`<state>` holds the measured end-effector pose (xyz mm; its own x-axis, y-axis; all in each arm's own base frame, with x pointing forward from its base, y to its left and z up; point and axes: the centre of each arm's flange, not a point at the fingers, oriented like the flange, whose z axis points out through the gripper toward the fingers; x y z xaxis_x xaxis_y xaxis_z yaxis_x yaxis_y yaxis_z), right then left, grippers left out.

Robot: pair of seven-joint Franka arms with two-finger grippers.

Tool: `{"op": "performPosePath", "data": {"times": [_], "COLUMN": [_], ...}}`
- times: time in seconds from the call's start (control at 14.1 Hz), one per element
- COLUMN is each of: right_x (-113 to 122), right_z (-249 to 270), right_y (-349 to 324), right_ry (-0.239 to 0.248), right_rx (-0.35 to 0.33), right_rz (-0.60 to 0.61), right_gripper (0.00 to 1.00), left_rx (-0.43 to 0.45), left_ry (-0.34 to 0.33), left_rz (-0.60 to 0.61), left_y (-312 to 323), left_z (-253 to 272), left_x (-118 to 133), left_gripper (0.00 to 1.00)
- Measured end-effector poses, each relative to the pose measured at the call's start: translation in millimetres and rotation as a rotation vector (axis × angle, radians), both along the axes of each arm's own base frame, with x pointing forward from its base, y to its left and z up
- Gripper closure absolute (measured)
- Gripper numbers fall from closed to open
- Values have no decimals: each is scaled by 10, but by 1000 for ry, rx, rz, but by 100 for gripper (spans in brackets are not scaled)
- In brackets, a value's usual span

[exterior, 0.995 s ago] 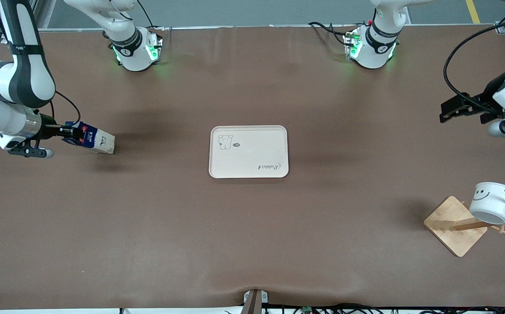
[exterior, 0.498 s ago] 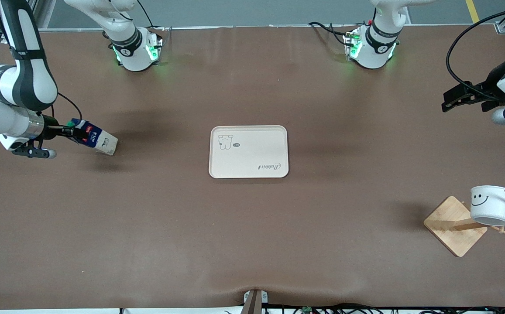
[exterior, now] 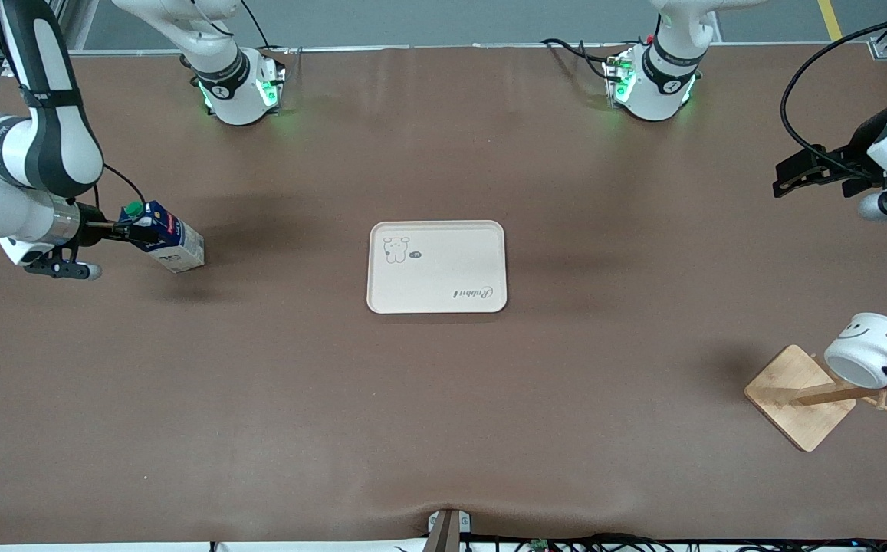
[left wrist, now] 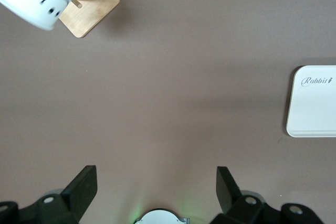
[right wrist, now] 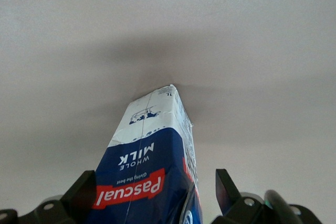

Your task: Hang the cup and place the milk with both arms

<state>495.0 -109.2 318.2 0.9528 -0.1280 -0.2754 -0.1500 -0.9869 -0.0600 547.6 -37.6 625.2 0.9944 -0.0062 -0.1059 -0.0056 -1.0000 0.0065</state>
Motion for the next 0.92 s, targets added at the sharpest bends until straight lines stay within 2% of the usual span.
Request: {"op": "performPosePath", "data": {"times": [0.21, 0.5, 0.71, 0.92], "right_x": [21, 253, 567, 1119], "right_z": [23, 322, 548, 1016], "right_y": [-4, -35, 13, 149], "right_ry": [-7, -69, -138, -243], "right_rx": [-2, -15, -31, -51], "right_rz": [0, 5, 26, 71], "right_gripper": [0, 0, 0, 0], "left_rx": [5, 28, 31, 31], "left_ry": [-2, -20, -40, -45], "left_rz": [2, -5, -8, -9], "left_y": [18, -5, -27, -33], "left_z": [14, 107, 212, 232], "left_x": [-9, -60, -122, -133], "left_gripper": [0, 0, 0, 0]}}
